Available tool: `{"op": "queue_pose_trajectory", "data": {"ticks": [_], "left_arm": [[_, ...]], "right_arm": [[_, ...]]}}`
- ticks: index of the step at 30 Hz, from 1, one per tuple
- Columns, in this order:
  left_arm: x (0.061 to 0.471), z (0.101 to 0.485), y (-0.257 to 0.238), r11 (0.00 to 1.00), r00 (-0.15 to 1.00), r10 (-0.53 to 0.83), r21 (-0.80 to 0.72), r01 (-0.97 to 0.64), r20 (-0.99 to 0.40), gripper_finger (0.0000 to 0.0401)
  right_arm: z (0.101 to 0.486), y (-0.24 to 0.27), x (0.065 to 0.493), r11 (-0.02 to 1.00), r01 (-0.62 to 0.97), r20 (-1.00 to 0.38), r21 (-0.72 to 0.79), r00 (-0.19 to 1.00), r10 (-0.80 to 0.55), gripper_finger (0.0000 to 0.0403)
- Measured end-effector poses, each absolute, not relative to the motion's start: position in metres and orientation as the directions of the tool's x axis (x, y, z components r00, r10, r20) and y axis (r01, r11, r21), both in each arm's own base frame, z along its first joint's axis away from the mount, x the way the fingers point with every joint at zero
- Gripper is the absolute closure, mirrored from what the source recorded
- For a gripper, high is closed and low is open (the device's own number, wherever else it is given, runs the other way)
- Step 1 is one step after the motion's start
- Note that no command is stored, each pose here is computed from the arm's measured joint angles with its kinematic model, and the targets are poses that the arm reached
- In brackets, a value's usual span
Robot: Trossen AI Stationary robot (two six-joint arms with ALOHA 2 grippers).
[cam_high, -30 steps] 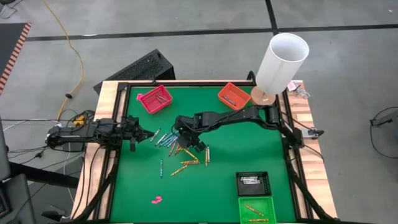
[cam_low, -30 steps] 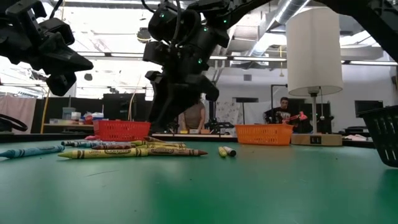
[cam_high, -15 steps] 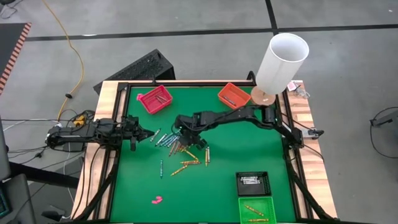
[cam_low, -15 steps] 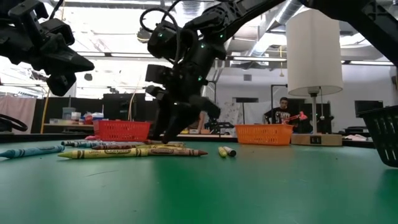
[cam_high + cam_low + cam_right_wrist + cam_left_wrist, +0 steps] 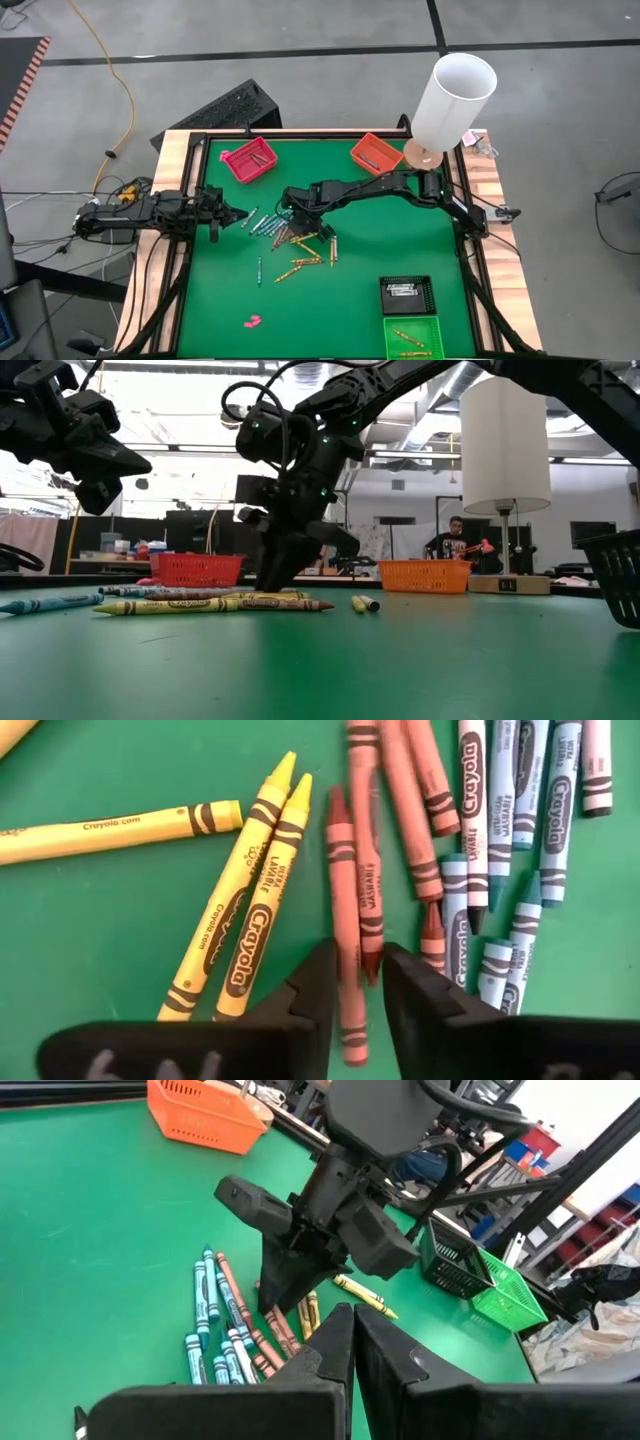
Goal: Sort crayons
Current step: Put the brown crayon into the red bin
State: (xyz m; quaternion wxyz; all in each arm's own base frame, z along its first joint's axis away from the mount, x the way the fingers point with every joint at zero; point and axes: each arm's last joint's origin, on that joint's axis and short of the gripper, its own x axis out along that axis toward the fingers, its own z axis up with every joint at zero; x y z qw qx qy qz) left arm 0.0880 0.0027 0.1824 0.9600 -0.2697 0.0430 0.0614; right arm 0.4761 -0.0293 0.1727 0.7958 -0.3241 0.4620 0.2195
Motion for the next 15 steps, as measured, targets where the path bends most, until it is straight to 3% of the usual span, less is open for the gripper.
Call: {"op": "queue_pose_trajectory", "data": {"ticks": [11, 15], "left_arm": [[0.0878, 0.1822, 0.0033, 0.845, 0.986, 0.116, -0.510, -0.160, -0.117, 0.0401], [0.0878, 0.1819, 0.0034, 0.845, 0.986, 0.117, -0.510, -0.162, -0.121, 0.0401]], "right_arm": [[0.1730, -0.0306, 0.4749, 0.755, -0.593, -0.882, -0.280, 0.469, 0.041, 0.0393], [0.1726, -0.0308, 0.4744, 0.778, -0.571, -0.886, -0.263, 0.462, 0.040, 0.0398]]}}
